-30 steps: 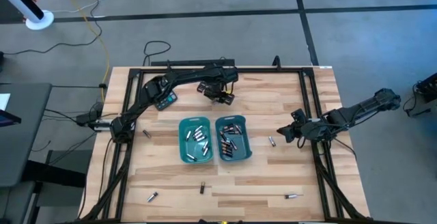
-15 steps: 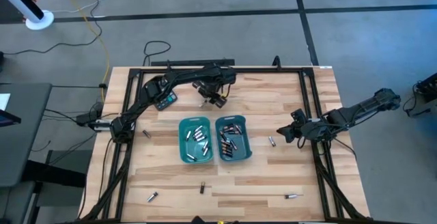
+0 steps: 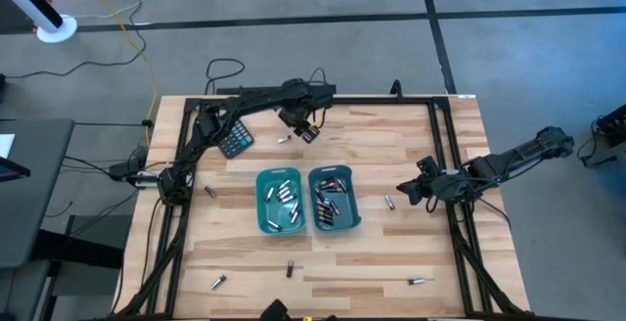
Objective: Sort batteries
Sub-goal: Put the silver battery into the green bin
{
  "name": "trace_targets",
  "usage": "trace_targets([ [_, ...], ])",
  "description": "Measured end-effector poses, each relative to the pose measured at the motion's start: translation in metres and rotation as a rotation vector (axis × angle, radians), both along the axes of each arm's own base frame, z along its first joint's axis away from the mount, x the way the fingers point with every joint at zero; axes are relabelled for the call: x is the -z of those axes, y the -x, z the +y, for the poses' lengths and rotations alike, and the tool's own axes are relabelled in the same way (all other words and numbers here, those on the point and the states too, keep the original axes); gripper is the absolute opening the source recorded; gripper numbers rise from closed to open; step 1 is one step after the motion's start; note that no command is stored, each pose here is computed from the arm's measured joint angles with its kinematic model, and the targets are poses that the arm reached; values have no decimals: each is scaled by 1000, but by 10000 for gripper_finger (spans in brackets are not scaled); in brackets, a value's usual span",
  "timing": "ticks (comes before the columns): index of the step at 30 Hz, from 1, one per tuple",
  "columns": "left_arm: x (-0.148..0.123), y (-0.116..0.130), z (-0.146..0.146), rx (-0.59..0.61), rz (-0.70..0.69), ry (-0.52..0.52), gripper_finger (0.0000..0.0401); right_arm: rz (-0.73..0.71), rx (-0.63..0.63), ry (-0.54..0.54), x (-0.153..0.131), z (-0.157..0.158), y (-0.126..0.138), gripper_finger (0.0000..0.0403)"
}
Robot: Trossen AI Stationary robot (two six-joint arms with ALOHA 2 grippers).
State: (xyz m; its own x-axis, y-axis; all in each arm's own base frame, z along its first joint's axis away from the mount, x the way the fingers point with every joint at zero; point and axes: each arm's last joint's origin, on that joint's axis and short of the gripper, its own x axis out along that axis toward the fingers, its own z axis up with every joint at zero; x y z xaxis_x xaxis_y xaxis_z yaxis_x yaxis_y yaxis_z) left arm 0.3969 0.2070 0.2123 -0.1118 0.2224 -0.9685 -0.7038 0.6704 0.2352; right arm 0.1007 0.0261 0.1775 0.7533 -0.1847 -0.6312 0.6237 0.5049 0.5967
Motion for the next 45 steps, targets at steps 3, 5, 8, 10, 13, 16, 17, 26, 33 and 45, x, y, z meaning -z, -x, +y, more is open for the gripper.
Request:
trace_targets([
  [3,-4,5,2,85,37,17,151,0,0,0,0,0,0,122],
  [5,-2,10,6,119,74,46,151,0,0,0,0,0,0,122],
  [8,11,21,13,139,131,85,151,-3,5,-6,0,0,0,122],
  [10,23,31,19,134,181,124,150,-9,5,-9,-1,0,-1,122],
  [13,40,44,29,138,206,165,150,-13,11,-16,-1,0,-1,122],
  [16,52,49,38,142,174,173,150,-15,17,-23,-1,0,-1,122],
  [17,53,50,40,139,165,166,150,-14,18,-24,-1,0,-1,122],
  [26,55,39,49,273,17,161,150,-16,59,-33,-1,-3,-1,122],
  [33,54,32,40,390,56,141,150,-26,97,-40,-1,-7,-3,122],
  [45,-18,25,42,472,-121,-57,150,-33,96,-42,-2,-6,-3,122],
])
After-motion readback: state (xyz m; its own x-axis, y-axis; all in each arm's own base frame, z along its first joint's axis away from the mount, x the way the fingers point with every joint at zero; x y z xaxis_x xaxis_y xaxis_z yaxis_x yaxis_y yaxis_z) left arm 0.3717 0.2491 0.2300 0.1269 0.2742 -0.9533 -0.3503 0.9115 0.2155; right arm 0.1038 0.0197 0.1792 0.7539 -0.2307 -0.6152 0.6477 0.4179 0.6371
